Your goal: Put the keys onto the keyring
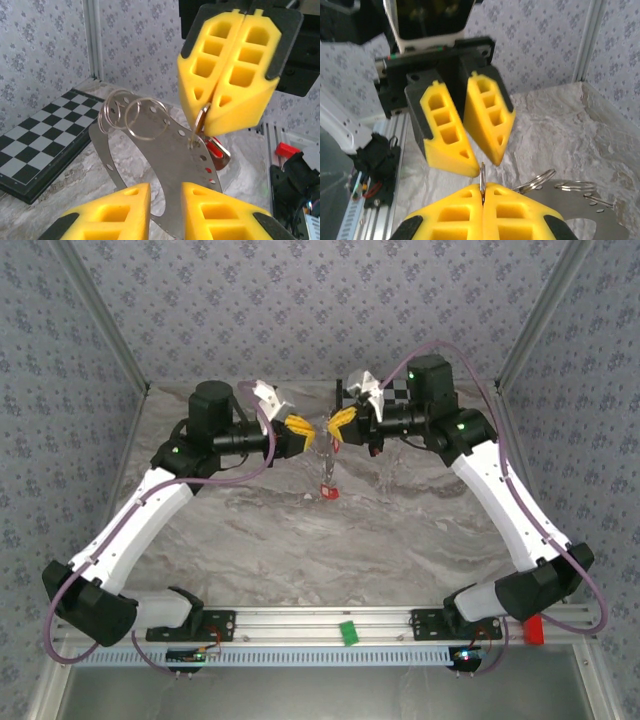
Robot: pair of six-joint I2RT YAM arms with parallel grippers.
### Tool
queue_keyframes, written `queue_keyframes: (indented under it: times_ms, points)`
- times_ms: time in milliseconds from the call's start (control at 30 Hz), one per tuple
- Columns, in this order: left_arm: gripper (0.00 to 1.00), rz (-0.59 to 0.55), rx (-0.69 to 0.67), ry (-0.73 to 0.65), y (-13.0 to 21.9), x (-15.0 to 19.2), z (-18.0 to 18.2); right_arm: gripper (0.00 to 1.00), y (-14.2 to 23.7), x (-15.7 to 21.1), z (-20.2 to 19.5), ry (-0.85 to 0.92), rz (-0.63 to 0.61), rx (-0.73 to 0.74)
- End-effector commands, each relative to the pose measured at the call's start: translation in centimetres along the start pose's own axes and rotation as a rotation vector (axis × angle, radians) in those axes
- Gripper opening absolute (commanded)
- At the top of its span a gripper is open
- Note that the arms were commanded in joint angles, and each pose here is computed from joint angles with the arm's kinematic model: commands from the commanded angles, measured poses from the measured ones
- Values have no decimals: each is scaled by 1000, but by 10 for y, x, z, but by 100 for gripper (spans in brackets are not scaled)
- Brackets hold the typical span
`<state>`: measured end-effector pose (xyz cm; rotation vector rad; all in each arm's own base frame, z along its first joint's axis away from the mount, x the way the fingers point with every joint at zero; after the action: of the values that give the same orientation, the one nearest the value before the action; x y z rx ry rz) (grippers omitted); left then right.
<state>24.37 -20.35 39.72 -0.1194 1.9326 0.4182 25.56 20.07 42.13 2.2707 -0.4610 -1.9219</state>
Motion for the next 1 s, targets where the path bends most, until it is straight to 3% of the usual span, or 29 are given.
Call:
queue_keyframes:
  times_ms: [0,333,967]
  points:
    - [23,39,-4,-64,11,0,-9,0,-4,10,11,86,141,-24]
    - [23,73,35,-101,11,6,-17,0,-16,13,15,92,190,-63]
    - [22,97,83,-100,-5,8,-17,0,-25,11,17,77,159,-109]
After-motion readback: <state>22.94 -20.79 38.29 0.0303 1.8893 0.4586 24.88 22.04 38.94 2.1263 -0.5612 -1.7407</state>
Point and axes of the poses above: each hand's point on the last joint's axis, 136 mm out from that joint toward the fingers, its own y axis back along the fingers, its own z axis along the line the jaws close on, x = y × z, the point moved 9 cm from there along y, back along the fingers, and after that the axes turned 13 degrees about y, right-handed, at the moved point
